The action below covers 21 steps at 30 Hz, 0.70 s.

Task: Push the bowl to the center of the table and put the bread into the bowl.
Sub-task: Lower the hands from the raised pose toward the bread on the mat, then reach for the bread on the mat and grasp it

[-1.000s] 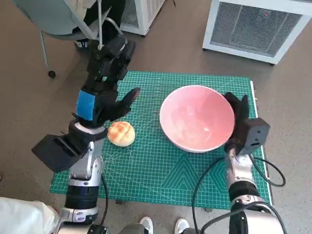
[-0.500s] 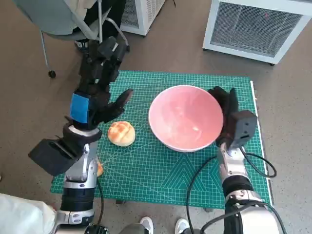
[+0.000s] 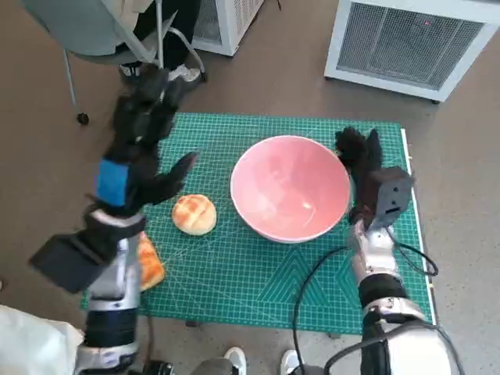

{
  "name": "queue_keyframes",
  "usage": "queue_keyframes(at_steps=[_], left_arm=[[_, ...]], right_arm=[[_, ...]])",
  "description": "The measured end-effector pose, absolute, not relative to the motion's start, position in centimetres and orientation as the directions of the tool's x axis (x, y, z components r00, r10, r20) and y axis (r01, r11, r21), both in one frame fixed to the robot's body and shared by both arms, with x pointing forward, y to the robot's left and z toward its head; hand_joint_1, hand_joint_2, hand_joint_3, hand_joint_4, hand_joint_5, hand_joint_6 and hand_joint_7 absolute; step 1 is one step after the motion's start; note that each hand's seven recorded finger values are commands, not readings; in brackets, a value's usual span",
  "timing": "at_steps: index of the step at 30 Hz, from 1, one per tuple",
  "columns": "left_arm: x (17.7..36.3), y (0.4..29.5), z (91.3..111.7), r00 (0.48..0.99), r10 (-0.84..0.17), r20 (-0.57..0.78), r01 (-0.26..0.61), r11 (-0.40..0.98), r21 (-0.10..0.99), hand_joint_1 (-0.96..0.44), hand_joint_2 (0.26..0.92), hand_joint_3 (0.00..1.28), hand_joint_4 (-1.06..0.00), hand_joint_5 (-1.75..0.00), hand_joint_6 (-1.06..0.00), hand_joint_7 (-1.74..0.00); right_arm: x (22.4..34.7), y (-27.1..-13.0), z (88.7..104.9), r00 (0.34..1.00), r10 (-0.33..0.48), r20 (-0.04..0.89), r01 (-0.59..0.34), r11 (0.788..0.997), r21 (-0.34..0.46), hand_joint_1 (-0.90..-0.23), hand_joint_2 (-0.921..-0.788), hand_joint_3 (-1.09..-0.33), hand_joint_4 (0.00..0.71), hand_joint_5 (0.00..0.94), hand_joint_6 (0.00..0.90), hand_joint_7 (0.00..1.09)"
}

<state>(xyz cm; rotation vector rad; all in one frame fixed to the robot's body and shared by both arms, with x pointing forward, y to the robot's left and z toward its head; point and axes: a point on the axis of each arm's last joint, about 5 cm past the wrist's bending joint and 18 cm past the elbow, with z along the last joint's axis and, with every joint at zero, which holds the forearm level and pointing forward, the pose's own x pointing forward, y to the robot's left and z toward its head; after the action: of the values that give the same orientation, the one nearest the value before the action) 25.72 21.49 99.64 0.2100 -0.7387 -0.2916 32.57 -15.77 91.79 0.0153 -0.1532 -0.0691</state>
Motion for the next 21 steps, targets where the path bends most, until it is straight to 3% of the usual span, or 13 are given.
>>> queue_keyframes(at_steps=[5,10,16,21], left_arm=[[24.7,25.2,101.0,0.742,-0.430,0.514,0.130,0.845,0.519,-0.44,0.921,0.33,-0.27,-0.02,-0.07,-0.51],[23.5,28.0,103.4,0.778,-0.523,0.349,0.125,0.673,0.729,-0.44,0.921,0.30,-0.27,-0.02,-0.07,-0.51],[22.5,29.4,106.3,0.799,-0.592,0.110,0.238,0.479,0.845,-0.40,0.904,0.09,-0.25,0.00,-0.12,-0.39],[22.2,29.6,107.9,0.793,-0.603,-0.088,0.372,0.365,0.854,-0.27,0.823,0.02,-0.22,0.00,-0.19,-0.25]], right_arm=[[32.9,-17.1,93.6,0.945,-0.058,0.322,0.062,0.998,-0.003,-0.561,-0.921,-0.792,0.323,0.001,0.154,0.43],[32.9,-17.9,95.8,0.854,0.026,0.520,-0.008,0.999,-0.037,-0.590,-0.921,-0.784,0.338,0.008,0.160,0.42],[32.7,-17.6,98.4,0.681,0.136,0.719,-0.119,0.990,-0.075,-0.616,-0.921,-0.767,0.359,0.015,0.171,0.42],[32.3,-16.9,99.9,0.550,0.208,0.809,-0.189,0.974,-0.122,-0.629,-0.921,-0.758,0.360,0.012,0.171,0.41]])
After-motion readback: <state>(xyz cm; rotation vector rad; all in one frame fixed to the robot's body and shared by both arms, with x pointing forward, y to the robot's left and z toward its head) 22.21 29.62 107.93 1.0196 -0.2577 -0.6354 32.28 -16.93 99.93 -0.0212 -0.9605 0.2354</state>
